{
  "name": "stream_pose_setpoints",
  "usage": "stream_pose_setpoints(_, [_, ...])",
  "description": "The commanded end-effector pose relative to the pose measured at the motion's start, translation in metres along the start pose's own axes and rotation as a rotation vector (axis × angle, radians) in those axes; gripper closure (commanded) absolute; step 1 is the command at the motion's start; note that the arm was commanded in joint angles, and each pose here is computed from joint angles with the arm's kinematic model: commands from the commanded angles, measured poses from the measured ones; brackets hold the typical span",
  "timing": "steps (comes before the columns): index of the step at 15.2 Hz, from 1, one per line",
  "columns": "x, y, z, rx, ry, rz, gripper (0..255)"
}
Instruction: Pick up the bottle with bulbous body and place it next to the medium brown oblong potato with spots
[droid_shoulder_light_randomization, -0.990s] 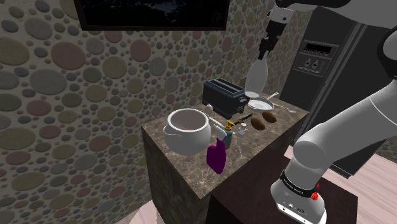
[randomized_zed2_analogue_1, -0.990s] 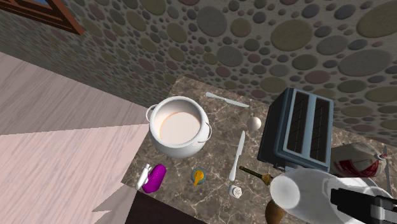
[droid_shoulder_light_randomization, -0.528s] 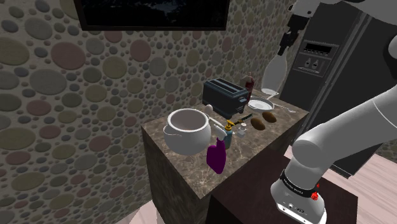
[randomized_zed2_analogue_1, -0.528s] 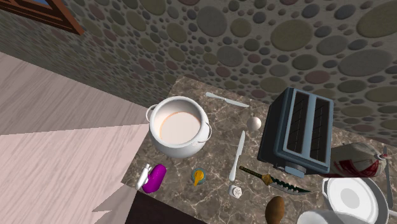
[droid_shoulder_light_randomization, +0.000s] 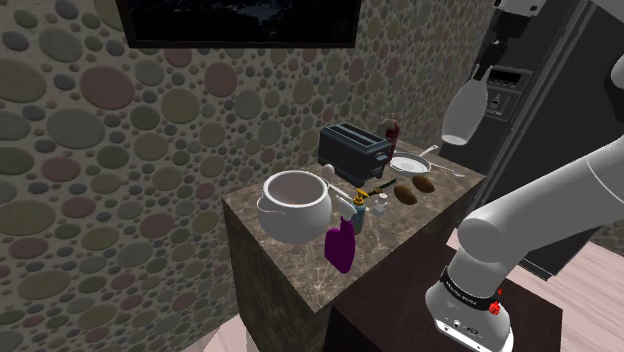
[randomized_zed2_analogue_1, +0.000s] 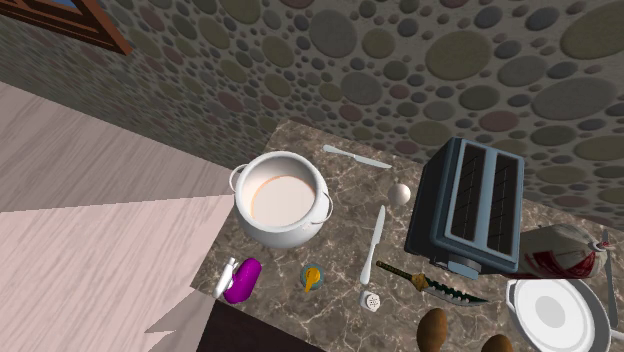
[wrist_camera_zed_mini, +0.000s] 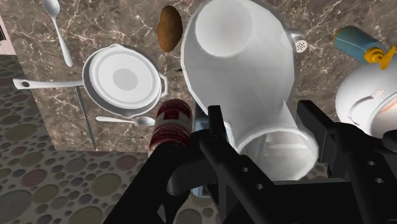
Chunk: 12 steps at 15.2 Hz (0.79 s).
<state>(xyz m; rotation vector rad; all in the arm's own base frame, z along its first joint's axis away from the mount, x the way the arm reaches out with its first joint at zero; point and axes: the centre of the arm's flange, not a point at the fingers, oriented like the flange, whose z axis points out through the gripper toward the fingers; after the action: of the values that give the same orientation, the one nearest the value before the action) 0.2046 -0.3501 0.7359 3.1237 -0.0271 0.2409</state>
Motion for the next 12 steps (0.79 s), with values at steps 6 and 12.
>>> stream_pose_setpoints(6, [-0.027, 0.019, 0.012, 0.0, 0.0, -0.001, 255])
stream_pose_setpoints(12, [-0.031, 0.019, 0.043, 0.0, 0.0, -0.001, 255])
